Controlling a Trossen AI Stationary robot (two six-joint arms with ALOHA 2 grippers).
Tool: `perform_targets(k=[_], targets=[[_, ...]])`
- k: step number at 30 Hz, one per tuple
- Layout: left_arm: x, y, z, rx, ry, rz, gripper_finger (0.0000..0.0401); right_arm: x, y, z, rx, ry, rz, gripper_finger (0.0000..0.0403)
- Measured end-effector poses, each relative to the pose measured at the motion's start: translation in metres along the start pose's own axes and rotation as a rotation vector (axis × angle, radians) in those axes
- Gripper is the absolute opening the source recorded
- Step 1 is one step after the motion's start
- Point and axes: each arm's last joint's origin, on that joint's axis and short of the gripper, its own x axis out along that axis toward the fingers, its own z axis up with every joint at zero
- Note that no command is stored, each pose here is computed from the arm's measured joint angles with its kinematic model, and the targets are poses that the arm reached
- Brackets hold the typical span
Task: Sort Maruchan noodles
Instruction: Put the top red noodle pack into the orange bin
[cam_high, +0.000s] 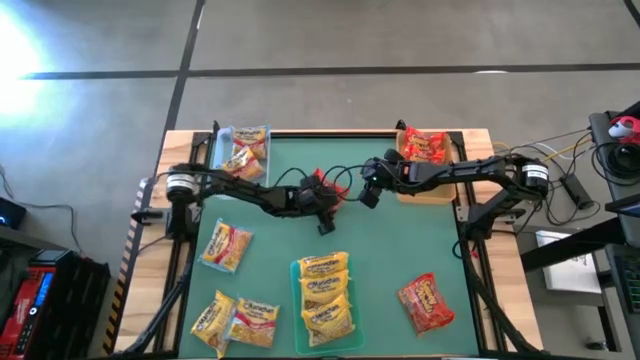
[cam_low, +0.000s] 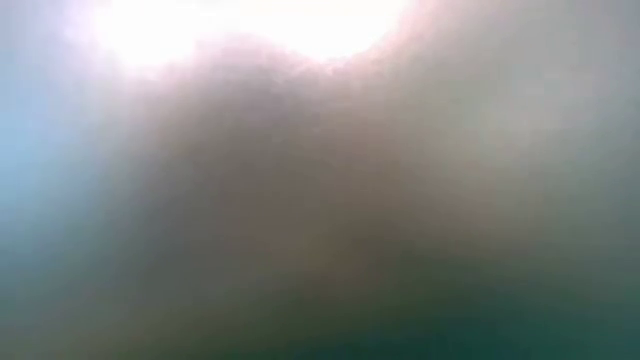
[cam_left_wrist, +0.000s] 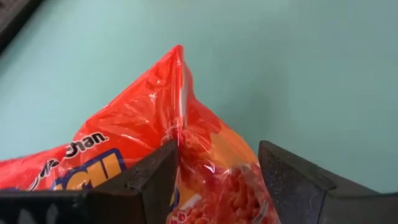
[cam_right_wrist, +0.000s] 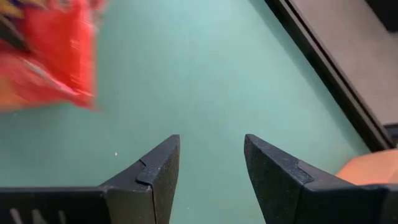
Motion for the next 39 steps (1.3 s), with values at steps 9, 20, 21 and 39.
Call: perform_targets(k=[9, 20, 21, 39], targets=[[-0.055, 0.014, -0.008, -0.131, -0.069, -0.003, 0.0199, 0.0, 0.0, 0.005, 0.051, -0.051, -0.001, 0.0171], [-0.089, 0.032, -0.047, -0.397, -0.05, 0.171, 0.0196, -0.004, 0.002, 0.03, 0.149, -0.287, 0.135, 0.0171], [-0.087, 0.031, -0.054, -0.434, -0.036, 0.172, 0.0196, -0.004, 0.002, 0.031, 0.163, -0.297, 0.159, 0.0171], [-0.062, 0.023, -0.078, -0.499, 0.051, 0.192, 0.0196, 0.033, -0.024, 0.032, 0.424, -0.234, 0.47, 0.0171]])
